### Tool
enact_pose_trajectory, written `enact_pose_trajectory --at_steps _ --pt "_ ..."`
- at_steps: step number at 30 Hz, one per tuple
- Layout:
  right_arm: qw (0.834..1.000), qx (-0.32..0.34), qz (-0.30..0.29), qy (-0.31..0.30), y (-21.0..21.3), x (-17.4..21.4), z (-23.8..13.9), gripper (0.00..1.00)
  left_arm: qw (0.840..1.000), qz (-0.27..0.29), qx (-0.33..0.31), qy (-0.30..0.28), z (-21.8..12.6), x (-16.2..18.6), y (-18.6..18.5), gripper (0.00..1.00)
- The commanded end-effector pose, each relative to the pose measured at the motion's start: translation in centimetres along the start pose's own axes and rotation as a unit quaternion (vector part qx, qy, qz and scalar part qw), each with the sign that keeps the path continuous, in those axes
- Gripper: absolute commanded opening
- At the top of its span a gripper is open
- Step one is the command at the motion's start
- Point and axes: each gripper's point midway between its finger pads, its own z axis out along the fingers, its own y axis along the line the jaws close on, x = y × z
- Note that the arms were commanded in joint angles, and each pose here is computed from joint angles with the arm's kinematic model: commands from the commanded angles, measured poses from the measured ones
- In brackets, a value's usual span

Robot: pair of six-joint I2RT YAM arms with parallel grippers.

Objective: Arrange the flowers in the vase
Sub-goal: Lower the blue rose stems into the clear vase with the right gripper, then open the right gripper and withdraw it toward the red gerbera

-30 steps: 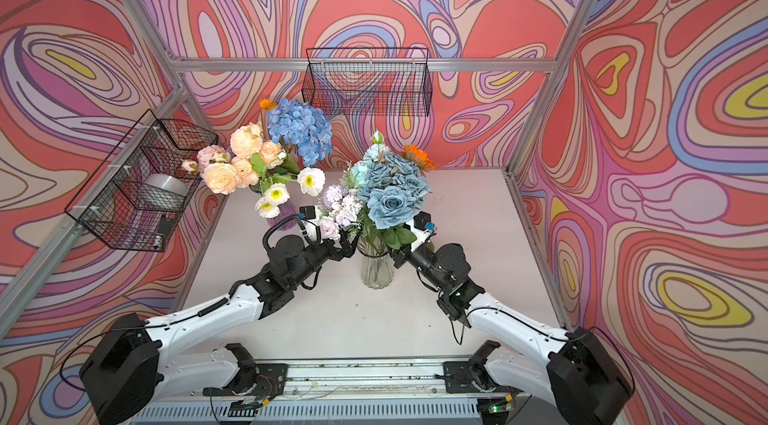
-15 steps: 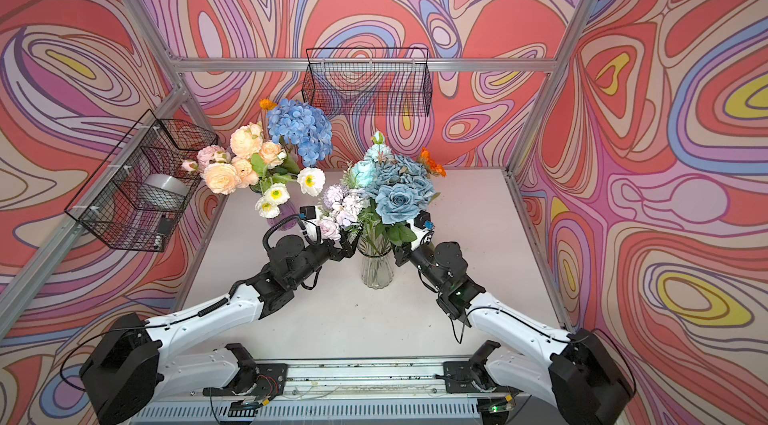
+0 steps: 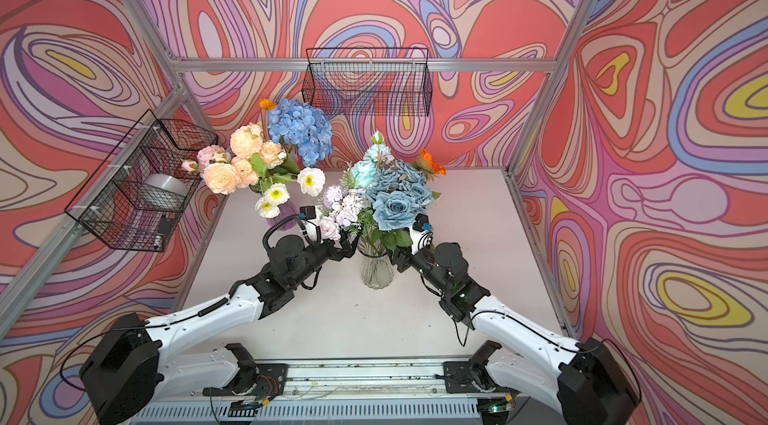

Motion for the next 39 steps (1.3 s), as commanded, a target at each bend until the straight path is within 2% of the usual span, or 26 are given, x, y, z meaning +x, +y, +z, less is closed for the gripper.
enact_pose_trajectory --at_steps 1,9,15,17,23,26,32,36,39 --pt "0.999 0.006 -0.001 0.043 -0.3 2.9 -0.8 0.59 1.000 -0.010 0.015 -0.023 -0.1 -1.5 -0.8 0.99" --pt "0.996 0.058 -0.003 0.061 -2.5 6.0 -2.0 0.62 1.000 -0.012 0.017 -0.023 -0.2 -1.5 -0.9 0.99" --pt "0.988 0.130 -0.007 0.083 -5.2 7.8 -2.8 0.66 0.999 -0.011 0.018 -0.024 -0.2 -1.6 -1.0 0.99" --pt "0.988 0.131 -0.006 0.082 -5.3 8.0 -2.8 0.66 0.999 -0.011 0.018 -0.025 -0.1 -1.6 -1.0 0.99" --pt "0.998 0.055 0.003 0.039 -2.3 5.1 -2.4 0.65 1.000 -0.009 0.019 -0.023 0.2 -1.7 -1.1 0.99" --pt "0.999 0.041 0.005 0.029 -1.6 3.4 -2.3 0.65 1.000 -0.009 0.021 -0.021 0.4 -1.6 -1.2 0.99" --pt "0.998 0.057 -0.002 0.011 -1.8 1.4 -3.4 0.65 0.999 -0.010 0.024 -0.020 0.4 -1.6 -1.3 0.99" --pt "0.997 0.071 -0.004 0.028 -2.1 1.5 -4.2 0.65 0.999 -0.010 0.026 -0.019 0.5 -1.6 -1.4 0.99" --pt "0.992 0.115 -0.006 0.053 -3.7 2.7 -4.8 0.65 0.999 -0.011 0.027 -0.019 0.4 -1.6 -1.4 0.99"
